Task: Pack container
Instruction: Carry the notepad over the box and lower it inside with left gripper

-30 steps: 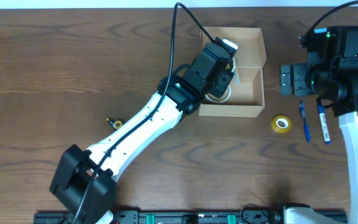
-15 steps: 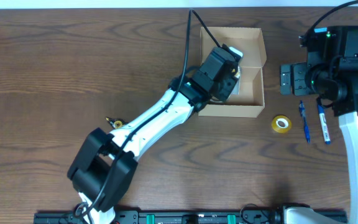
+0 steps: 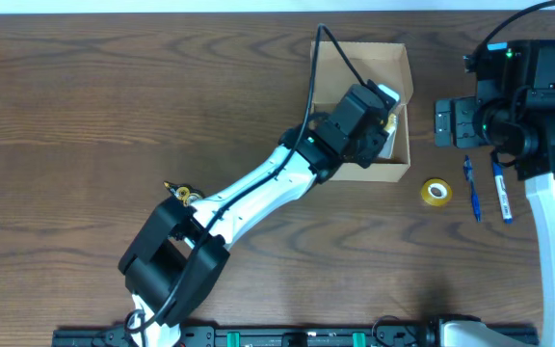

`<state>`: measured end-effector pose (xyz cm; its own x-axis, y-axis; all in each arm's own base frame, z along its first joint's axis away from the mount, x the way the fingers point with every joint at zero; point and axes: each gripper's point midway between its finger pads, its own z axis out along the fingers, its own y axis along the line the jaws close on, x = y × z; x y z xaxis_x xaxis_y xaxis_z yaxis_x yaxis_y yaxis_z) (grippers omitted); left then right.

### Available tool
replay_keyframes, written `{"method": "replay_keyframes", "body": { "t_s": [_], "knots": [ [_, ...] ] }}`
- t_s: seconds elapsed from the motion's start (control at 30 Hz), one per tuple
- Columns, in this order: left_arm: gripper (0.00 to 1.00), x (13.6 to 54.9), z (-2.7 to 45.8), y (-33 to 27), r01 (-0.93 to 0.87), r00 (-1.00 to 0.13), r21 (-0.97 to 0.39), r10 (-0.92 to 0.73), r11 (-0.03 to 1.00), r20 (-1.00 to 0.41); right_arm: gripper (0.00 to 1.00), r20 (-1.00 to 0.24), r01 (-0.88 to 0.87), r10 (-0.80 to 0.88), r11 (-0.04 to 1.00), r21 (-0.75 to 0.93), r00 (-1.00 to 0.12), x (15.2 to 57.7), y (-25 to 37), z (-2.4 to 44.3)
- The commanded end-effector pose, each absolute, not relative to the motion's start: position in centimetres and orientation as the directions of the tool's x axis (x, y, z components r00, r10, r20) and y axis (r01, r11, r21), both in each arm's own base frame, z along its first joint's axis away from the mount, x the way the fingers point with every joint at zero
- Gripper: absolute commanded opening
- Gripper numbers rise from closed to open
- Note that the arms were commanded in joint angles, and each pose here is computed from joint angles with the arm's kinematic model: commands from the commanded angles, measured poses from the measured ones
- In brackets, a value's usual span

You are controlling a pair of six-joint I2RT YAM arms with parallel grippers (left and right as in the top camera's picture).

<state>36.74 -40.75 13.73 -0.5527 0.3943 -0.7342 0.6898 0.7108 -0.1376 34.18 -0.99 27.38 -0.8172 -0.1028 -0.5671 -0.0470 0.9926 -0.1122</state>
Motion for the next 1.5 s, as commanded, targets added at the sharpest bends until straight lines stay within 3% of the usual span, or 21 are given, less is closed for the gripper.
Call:
{"method": "replay_keyframes", "body": {
  "t_s": [0.0,0.07,0.17,0.2,0.93,1.17,1.47],
  "knots": [
    [0.48,36.5,13.1,-42.2,0.723,-0.531,-0.133,0.422,0.678,-0.735,0.99,-0.573,-0.052,-0.113,0.991,-0.122,-0.812,34.3,-0.8,27.7],
    [0.52,36.1,12.5,-42.8,0.731,-0.527,-0.133,0.43,0.669,-0.734,0.99,-0.571,-0.052,-0.114,0.991,-0.123,-0.813,34.3,-0.8,27.7],
    [0.92,36.0,12.6,-43.3,0.737,-0.518,-0.134,0.426,0.662,-0.742,0.99,-0.569,-0.053,-0.114,0.991,-0.122,-0.814,34.2,-0.8,27.7],
    [0.98,36.1,12.8,-43.4,0.738,-0.513,-0.134,0.421,0.662,-0.748,0.99,-0.569,-0.053,-0.114,0.991,-0.122,-0.814,34.2,-0.8,27.7],
    [0.96,37.3,14.9,-44.2,0.728,-0.475,-0.119,0.372,0.675,-0.797,0.99,-0.57,-0.053,-0.113,0.991,-0.122,-0.814,34.2,-0.8,27.7],
    [0.95,40.6,17.6,-42.2,0.647,-0.417,0.02,0.376,0.762,-0.827,0.99,-0.571,-0.052,-0.113,0.991,-0.122,-0.813,34.3,-0.8,27.7],
    [0.95,45.0,20.0,-36.8,0.533,-0.44,0.128,0.403,0.837,-0.802,0.99,-0.571,-0.053,-0.114,0.991,-0.122,-0.813,34.3,-0.8,27.7]
  ]
}}
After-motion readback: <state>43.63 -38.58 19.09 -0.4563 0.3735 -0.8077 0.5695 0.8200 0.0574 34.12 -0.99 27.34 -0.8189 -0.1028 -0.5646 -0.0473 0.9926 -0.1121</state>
